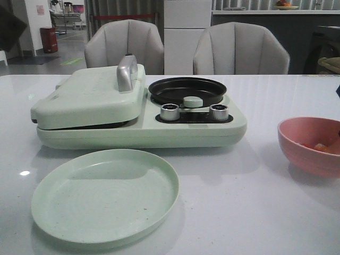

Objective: Make breakfast with bread and shrimp
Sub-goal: 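Withdraw the left gripper and reach the right gripper to the pink bowl rim, then lift the pink bowl with the right gripper over the round pan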

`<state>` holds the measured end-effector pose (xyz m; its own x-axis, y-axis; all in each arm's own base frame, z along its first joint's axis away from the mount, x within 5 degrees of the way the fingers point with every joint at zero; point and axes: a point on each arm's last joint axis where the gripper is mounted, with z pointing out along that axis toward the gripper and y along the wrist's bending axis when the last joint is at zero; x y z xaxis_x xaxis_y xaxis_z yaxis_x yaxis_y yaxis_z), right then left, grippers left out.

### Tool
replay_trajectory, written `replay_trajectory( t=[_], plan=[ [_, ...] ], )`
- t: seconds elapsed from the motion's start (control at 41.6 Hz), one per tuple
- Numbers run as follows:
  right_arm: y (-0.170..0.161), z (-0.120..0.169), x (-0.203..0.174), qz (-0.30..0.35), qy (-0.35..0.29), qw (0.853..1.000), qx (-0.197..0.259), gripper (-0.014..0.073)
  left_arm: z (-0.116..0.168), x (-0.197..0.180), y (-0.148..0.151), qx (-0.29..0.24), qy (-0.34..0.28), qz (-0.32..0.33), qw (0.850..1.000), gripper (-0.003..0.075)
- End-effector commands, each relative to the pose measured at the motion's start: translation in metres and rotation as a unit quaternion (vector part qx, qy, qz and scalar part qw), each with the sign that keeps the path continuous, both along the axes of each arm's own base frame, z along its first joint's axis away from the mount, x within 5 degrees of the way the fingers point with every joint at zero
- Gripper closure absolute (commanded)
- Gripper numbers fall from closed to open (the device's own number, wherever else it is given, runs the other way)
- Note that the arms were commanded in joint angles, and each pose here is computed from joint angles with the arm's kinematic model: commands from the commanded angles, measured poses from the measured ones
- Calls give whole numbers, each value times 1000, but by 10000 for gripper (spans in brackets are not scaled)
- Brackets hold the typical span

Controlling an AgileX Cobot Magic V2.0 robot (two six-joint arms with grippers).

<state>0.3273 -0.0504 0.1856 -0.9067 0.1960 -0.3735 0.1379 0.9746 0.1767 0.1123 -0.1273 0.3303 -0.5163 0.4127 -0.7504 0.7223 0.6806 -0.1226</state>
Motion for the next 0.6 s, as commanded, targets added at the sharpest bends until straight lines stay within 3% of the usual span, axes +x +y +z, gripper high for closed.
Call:
replay_trajectory(
  t=[0.0, 0.216, 0.385, 0.577],
  plan=[
    [-3, 19, 7, -7, -45, 999, -8, 239, 14, 2, -3, -40, -27, 5, 999, 619],
    [-3, 18, 7, -7, -44, 999, -7, 430, 14, 2, -3, -40, -27, 5, 999, 619],
    [-2, 24, 7, -7, -54, 999, -9, 500, 14, 2, -3, -40, -27, 5, 999, 619],
    [-1, 53, 10, 0, -87, 996, -12, 572, 14, 2, -3, -40, -27, 5, 999, 619]
  ],
)
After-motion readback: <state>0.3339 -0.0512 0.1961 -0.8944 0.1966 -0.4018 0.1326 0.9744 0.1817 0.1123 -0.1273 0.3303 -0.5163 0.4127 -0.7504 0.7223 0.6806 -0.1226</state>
